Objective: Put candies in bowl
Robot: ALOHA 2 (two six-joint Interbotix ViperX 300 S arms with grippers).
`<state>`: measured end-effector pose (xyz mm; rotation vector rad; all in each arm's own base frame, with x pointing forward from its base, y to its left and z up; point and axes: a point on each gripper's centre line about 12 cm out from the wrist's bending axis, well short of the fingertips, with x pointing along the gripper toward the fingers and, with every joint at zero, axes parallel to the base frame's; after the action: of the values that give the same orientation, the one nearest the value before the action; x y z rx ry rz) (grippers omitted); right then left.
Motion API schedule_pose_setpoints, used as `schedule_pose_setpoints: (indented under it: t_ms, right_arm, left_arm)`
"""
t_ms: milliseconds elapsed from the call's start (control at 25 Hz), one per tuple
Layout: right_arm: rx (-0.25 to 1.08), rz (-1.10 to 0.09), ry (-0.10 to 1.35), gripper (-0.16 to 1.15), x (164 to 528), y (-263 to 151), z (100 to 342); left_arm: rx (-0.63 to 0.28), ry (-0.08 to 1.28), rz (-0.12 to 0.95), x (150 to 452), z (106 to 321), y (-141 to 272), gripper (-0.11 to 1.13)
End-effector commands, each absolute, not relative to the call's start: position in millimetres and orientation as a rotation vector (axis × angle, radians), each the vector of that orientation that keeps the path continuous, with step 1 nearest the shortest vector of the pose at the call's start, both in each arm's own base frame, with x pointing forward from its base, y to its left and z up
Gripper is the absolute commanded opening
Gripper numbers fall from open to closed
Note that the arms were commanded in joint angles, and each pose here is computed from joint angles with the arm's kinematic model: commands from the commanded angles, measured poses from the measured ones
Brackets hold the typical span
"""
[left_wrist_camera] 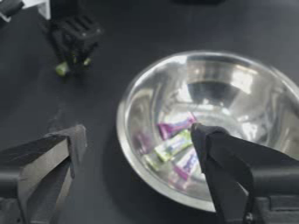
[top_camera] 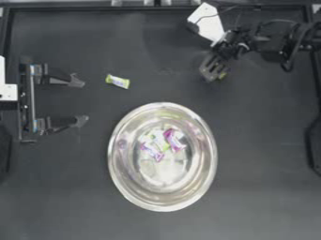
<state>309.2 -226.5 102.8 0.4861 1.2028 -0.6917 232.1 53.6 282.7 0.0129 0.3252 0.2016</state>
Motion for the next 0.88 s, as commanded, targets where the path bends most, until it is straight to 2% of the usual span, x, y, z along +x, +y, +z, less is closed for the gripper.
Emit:
schedule_pose_setpoints:
  t_ms: [40, 320, 480, 680, 880]
  right_arm:
    - [0.481, -0.695, 1.191, 0.55, 311, -229, 109]
    - [0.474, -0.689, 1.183, 0.5, 315, -227, 113]
    - [0.464, -0.687, 1.158, 0.5, 316, -225, 127]
    - [0.419, -0.687, 1.082, 0.5, 313, -221, 168]
    - [0.348, -0.648, 0.959, 0.5, 314, -199, 223]
  left_arm:
    - [0.014, 0.307, 0.204, 233, 288, 54, 1.02]
    - [0.003, 0.304, 0.206, 233, 289, 54, 1.02]
    - [0.003, 0.306, 0.205, 233, 288, 54, 1.02]
    - [0.001, 0.307, 0.206, 234, 288, 54, 1.02]
    - [0.002, 0.312, 0.206, 233, 285, 54, 1.02]
